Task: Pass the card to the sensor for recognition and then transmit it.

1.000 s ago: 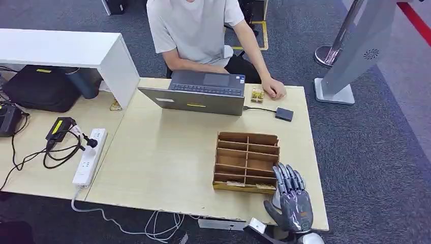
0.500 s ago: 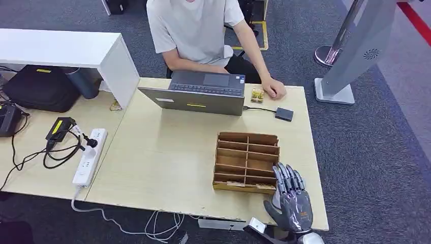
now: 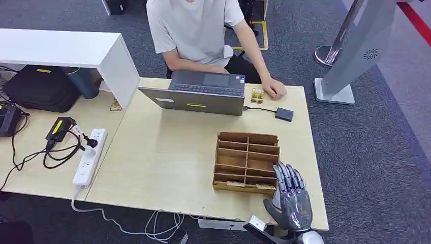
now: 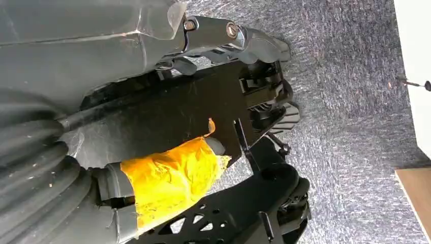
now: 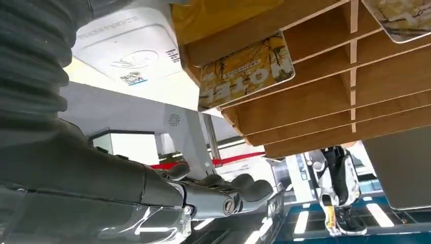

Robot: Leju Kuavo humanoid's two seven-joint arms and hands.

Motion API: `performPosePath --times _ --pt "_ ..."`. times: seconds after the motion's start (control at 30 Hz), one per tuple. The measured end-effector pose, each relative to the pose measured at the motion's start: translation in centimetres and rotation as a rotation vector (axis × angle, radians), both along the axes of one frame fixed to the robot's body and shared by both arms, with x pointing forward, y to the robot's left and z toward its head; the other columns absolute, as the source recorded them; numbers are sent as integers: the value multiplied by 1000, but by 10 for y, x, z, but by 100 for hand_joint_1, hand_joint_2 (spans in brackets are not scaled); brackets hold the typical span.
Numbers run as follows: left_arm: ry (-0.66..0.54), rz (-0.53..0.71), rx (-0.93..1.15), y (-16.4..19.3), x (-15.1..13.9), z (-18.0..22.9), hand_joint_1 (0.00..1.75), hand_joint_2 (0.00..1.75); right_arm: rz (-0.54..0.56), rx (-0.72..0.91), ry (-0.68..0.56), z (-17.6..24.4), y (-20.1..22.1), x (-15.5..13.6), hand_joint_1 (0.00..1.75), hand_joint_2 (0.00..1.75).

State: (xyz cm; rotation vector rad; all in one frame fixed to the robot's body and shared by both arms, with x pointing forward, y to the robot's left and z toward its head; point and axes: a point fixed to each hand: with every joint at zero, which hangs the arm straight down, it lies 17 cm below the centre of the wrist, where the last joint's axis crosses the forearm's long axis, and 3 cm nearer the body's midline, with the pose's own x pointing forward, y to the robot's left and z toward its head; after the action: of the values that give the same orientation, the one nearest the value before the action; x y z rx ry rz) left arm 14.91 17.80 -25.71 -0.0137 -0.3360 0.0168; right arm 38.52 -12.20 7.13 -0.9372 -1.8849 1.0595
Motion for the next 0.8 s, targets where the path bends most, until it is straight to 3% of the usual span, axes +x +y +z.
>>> performPosePath --times 0.47,0.5,0.8 --pt "0 -1 0 0 0 0 0 175 49 -9 29 -11 19 -8 0 175" --pt "0 -1 0 0 0 0 0 175 52 -8 31 -12 20 -8 175 175" --pt "-1 6 -2 0 0 0 0 175 48 38 56 -15 25 -10 175 175"
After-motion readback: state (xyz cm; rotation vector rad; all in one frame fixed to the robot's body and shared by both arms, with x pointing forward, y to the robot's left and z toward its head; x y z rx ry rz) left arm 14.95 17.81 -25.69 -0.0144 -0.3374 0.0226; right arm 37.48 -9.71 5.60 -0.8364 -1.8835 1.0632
